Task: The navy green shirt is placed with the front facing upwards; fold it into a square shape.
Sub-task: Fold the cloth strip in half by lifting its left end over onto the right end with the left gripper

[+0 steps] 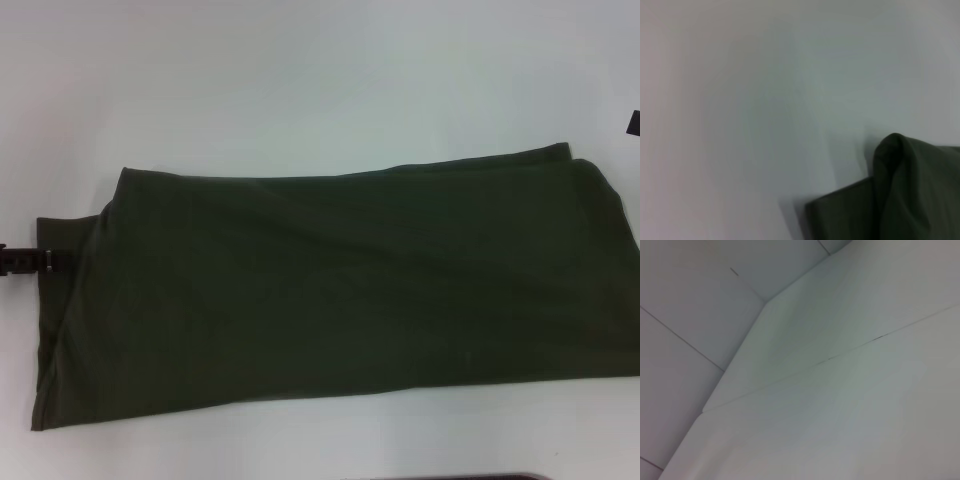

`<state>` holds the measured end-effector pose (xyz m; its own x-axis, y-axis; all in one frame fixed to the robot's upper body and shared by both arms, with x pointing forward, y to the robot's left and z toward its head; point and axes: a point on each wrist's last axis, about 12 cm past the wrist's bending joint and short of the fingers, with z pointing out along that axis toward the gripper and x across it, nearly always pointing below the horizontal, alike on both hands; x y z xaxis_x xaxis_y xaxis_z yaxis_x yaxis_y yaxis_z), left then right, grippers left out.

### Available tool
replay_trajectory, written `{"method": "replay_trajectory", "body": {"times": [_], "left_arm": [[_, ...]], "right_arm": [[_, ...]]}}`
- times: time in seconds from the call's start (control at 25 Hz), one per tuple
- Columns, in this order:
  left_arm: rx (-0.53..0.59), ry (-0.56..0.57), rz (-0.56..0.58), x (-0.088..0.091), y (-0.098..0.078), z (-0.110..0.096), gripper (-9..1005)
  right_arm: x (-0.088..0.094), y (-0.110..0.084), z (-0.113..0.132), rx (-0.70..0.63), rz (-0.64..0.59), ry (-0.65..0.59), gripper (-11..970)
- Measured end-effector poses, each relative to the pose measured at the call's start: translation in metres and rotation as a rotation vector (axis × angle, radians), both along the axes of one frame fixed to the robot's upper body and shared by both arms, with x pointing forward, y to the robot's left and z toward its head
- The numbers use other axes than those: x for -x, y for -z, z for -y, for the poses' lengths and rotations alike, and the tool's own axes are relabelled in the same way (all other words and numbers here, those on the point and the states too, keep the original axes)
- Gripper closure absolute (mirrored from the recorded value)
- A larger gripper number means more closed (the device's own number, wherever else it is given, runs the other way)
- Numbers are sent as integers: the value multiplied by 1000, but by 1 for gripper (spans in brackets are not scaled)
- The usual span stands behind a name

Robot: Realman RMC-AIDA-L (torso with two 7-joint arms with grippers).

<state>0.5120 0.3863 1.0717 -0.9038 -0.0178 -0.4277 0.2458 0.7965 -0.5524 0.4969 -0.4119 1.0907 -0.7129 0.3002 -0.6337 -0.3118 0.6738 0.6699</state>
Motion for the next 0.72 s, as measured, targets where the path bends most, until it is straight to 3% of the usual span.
{"method": "replay_trajectory", "body": {"times": [0.72], "left_arm": [[8,108,-53,-11,-6,24,215]], "right_arm": [[-1,-1,2,4,2,6,64]]}}
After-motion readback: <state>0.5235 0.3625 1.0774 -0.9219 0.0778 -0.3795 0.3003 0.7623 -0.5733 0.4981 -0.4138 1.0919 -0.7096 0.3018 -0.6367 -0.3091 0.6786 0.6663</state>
